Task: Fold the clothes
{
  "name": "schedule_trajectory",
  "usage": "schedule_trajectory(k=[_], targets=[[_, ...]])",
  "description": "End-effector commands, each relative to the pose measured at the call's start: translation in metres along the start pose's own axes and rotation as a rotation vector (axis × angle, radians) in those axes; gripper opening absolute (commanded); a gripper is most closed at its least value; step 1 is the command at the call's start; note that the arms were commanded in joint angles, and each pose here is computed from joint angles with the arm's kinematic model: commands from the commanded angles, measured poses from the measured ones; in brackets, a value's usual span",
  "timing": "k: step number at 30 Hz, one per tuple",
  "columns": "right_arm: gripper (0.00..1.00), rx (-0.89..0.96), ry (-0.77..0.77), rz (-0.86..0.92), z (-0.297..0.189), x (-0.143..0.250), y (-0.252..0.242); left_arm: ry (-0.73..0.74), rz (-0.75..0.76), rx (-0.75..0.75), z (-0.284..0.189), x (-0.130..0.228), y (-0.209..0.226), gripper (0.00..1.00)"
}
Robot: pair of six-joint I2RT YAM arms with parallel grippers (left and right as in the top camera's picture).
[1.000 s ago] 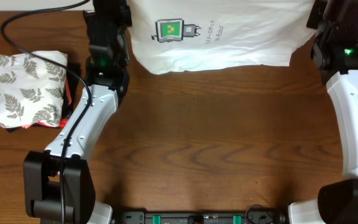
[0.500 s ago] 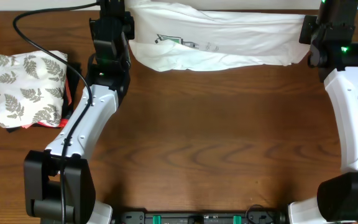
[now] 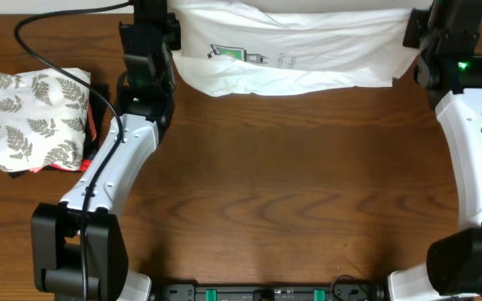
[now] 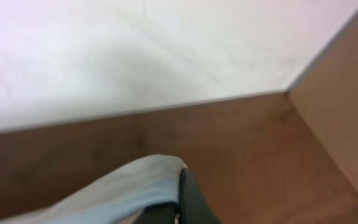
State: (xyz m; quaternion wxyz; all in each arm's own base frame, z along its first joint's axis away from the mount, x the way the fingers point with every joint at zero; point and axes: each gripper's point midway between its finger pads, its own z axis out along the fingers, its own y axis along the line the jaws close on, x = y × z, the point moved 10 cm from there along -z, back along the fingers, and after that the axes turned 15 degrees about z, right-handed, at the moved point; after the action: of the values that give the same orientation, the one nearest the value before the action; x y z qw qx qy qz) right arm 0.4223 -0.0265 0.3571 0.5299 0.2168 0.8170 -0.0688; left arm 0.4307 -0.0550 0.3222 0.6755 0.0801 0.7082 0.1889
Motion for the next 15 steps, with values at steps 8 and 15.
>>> schedule_trajectory(k=[8,15], targets=[[0.01,-0.043,-0.167,0.051,0.059,0.001,0.016,-0.170,-0.038,-0.053,0.037,0.021,0.005,0.06],[0.01,-0.042,-0.170,0.052,0.080,0.013,0.020,-0.168,-0.037,-0.052,0.056,0.035,-0.007,0.06]])
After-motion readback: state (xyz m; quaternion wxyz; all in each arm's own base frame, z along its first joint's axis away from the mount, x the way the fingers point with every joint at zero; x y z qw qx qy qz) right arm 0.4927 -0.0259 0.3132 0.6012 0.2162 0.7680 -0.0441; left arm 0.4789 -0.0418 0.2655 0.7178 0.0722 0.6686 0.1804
